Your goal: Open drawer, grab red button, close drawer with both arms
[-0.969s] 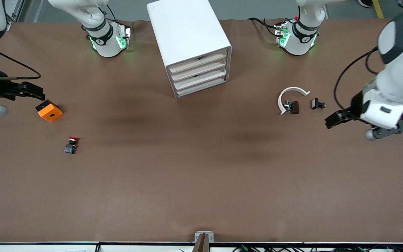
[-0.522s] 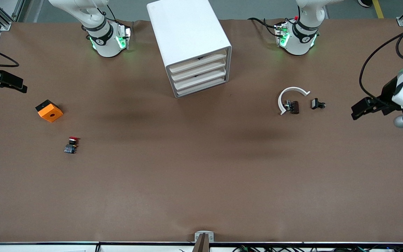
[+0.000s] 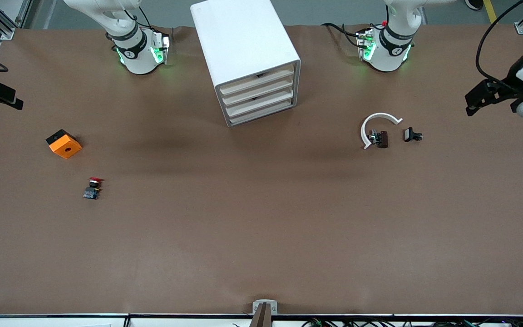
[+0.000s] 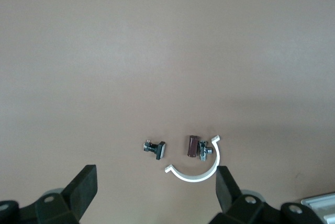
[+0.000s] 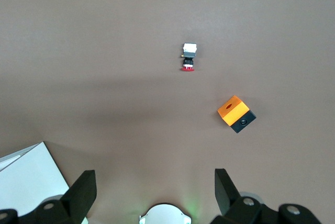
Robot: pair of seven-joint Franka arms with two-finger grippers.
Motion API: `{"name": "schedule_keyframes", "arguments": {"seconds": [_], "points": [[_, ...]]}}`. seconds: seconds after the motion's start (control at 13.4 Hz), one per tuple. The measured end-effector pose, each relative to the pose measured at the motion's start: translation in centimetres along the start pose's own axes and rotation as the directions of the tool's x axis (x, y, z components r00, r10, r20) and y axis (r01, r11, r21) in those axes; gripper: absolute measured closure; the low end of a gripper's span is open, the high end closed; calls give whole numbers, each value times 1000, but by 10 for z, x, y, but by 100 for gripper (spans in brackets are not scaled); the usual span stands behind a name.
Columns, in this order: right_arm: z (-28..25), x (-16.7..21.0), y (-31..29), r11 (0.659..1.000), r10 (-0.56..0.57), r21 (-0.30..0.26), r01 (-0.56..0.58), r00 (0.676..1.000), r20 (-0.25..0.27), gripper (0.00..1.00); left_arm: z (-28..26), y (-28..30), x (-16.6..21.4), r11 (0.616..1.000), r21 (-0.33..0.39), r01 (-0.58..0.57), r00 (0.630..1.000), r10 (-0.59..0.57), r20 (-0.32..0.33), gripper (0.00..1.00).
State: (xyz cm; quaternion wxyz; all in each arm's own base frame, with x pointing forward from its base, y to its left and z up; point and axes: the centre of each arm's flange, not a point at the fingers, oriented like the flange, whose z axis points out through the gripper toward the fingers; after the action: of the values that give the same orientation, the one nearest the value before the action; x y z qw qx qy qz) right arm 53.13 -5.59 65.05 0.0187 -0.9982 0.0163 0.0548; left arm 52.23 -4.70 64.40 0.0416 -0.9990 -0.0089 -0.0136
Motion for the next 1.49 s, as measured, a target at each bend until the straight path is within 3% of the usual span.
{"name": "schedule_keyframes", "arguments": {"seconds": [0.3,0.75,1.49], "points": [[12,-13,-8,999,-47,-4,47,997,-58,0,-3,5,-20,1000,-9,-21,1000,21,0,0],[15,-25,-8,998,-58,-4,58,996,-66,0,-3,14,-28,998,-63,-28,1000,28,-1,0],[17,-25,-4,999,-49,-6,49,997,-61,0,-1,6,-9,997,-68,47,999,-47,-3,0]]}}
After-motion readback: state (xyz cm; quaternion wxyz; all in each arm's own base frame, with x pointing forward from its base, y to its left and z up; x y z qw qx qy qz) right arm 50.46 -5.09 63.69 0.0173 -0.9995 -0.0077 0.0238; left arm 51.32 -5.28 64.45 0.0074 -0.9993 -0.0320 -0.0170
